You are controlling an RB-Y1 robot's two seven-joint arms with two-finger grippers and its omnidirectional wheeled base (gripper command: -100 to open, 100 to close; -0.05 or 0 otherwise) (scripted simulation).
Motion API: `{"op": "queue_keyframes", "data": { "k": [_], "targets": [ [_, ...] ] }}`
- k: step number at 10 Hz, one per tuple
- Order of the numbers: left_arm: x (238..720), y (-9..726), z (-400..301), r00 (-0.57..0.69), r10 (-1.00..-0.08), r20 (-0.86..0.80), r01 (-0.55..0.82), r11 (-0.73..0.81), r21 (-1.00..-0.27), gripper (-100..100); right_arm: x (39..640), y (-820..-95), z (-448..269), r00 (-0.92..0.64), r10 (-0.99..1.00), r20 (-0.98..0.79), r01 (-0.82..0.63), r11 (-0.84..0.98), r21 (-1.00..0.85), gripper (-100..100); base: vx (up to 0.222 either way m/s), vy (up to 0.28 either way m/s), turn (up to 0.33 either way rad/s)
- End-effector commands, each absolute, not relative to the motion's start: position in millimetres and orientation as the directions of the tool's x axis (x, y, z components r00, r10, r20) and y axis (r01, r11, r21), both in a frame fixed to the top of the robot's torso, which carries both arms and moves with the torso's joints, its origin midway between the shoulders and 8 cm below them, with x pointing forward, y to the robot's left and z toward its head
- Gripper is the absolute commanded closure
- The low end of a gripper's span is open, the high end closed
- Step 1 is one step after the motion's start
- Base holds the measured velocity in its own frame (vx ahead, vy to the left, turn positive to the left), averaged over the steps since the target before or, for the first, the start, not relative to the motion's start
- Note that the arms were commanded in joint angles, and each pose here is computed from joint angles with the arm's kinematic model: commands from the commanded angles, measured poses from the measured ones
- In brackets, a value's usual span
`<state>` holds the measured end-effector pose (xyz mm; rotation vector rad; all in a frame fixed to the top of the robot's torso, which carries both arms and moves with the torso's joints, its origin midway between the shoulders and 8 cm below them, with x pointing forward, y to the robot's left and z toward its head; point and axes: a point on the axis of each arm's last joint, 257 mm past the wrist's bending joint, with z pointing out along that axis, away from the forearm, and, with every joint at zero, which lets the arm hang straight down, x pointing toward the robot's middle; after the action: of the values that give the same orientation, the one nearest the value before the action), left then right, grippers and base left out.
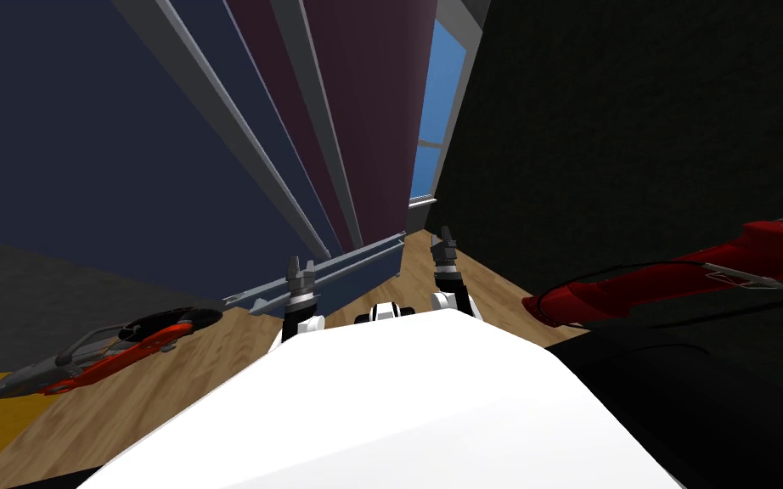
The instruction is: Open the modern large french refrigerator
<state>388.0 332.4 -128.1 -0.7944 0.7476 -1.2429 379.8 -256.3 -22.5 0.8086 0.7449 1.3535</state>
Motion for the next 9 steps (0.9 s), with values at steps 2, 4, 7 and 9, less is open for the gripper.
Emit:
{"op": "queue_keyframes", "data": {
  "k": [2,4,7,9],
  "targets": [
    [391.9,333.4,-151.1,0.160,-0.987,-0.029,0.506,0.107,-0.856,-100,379.8,-256.3,-22.5,0.080,0.997,0.001,-0.532,0.042,0.845,0,0.079,-0.086,-0.012],
    [392.8,334.2,-162.0,0.158,-0.987,-0.018,0.499,0.096,-0.861,-100,379.8,-256.3,-22.5,0.080,0.997,0.001,-0.533,0.042,0.845,0,0.062,-0.061,0.006],
    [393.5,336.1,-180.6,0.159,-0.987,-0.008,0.476,0.084,-0.875,-100,379.8,-256.3,-22.5,0.080,0.997,0.001,-0.532,0.042,0.845,0,0.047,-0.057,0.000],
    [394.1,335.4,-192.8,0.153,-0.988,0.015,0.478,0.061,-0.876,-100,379.8,-256.3,-22.5,0.080,0.997,0.001,-0.533,0.042,0.845,0,0.066,-0.084,-0.003]
  ]
}}
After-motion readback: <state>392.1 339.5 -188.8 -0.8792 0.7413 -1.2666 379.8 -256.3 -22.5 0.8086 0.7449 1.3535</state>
